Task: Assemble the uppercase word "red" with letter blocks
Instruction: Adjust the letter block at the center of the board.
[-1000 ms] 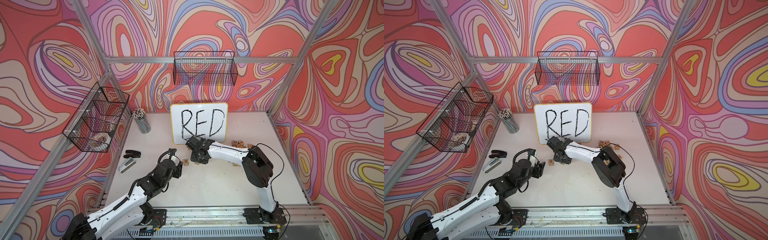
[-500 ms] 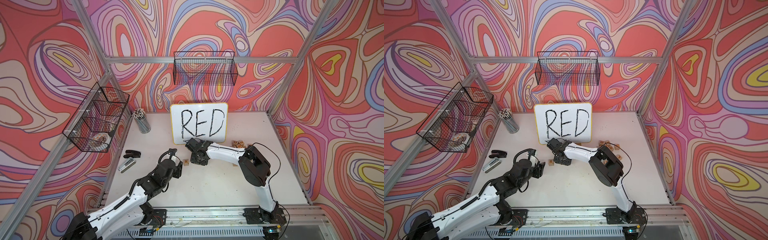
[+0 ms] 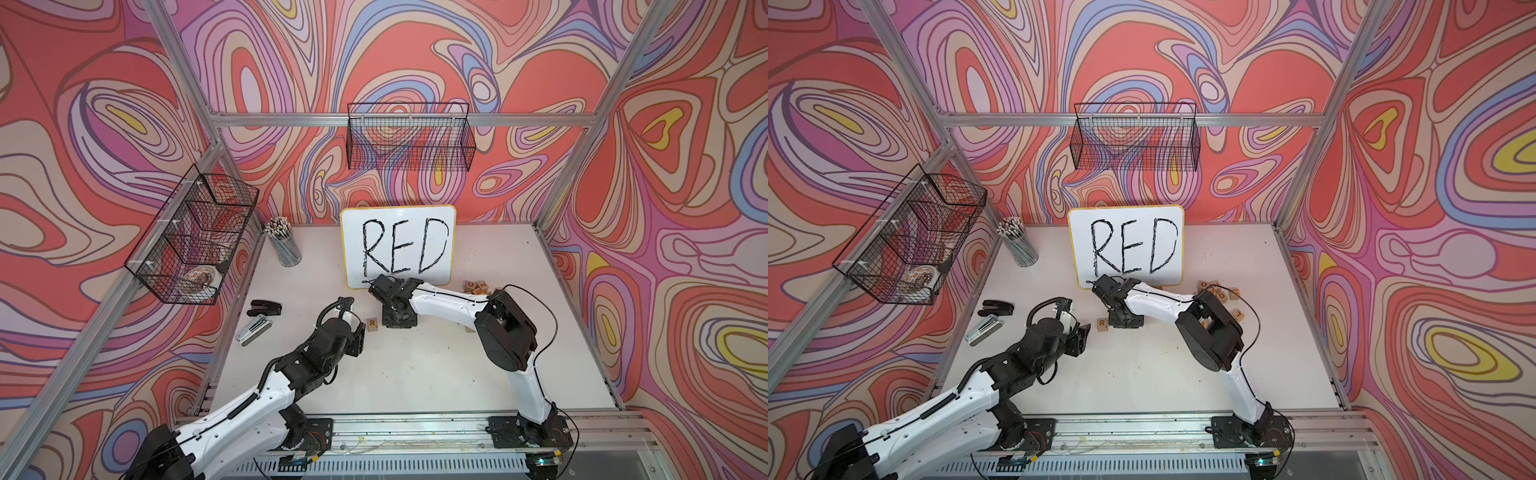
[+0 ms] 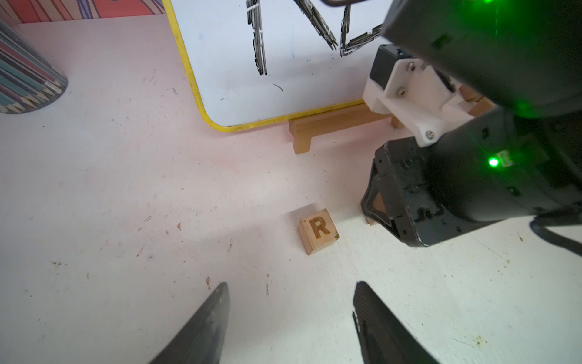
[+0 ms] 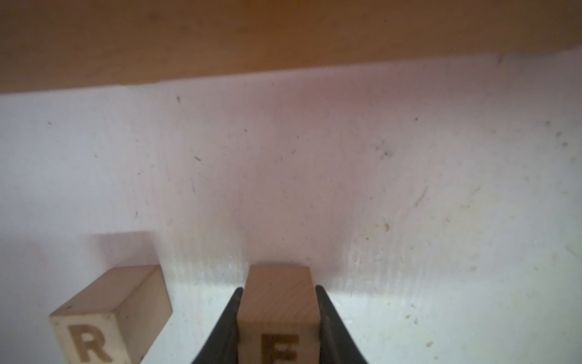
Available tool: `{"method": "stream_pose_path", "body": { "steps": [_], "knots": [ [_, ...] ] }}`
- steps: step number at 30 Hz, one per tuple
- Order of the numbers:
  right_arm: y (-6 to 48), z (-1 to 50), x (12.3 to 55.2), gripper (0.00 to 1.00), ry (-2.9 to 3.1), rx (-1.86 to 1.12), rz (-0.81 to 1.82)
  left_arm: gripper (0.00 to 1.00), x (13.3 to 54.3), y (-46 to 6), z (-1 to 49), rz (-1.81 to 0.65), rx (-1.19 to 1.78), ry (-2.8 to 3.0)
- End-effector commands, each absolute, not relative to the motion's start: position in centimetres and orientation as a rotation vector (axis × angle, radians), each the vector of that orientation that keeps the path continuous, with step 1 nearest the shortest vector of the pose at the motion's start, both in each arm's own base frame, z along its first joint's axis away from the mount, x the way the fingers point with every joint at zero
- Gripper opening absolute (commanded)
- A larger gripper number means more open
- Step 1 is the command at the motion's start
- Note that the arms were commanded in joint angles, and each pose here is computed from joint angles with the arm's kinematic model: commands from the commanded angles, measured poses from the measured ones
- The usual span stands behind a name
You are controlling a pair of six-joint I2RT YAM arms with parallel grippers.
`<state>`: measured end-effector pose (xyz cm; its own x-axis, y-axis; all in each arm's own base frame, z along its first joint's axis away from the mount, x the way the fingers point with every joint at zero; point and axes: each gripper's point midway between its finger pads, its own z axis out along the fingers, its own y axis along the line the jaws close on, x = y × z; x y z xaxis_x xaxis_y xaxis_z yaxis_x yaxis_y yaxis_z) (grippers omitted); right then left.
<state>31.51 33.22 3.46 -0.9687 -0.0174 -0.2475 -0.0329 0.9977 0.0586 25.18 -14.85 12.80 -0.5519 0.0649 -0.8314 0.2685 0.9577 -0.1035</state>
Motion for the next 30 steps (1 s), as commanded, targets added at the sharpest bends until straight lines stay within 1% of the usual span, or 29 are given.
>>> {"method": "stream_pose_path", "body": {
  "steps": [1, 9, 17, 30],
  "knots": [
    [32.1, 4.2, 31.5, 0.26, 2.881, -0.204, -0.049, 0.65, 25.4, -14.4, 12.9, -0.245, 0.221, 2.144],
    [33.1, 3.4, 31.3, 0.27, 2.916, -0.223, -0.005, 0.65, 25.5, -14.4, 12.9, -0.238, 0.225, 2.147],
    [33.7, 2.9, 31.0, 0.28, 2.931, -0.163, 0.063, 0.65, 25.5, -14.4, 12.9, -0.236, 0.225, 2.148],
    [33.5, 1.6, 30.4, 0.31, 2.963, -0.078, 0.069, 0.65, 25.6, -14.5, 13.1, -0.239, 0.225, 2.142]
  ]
}}
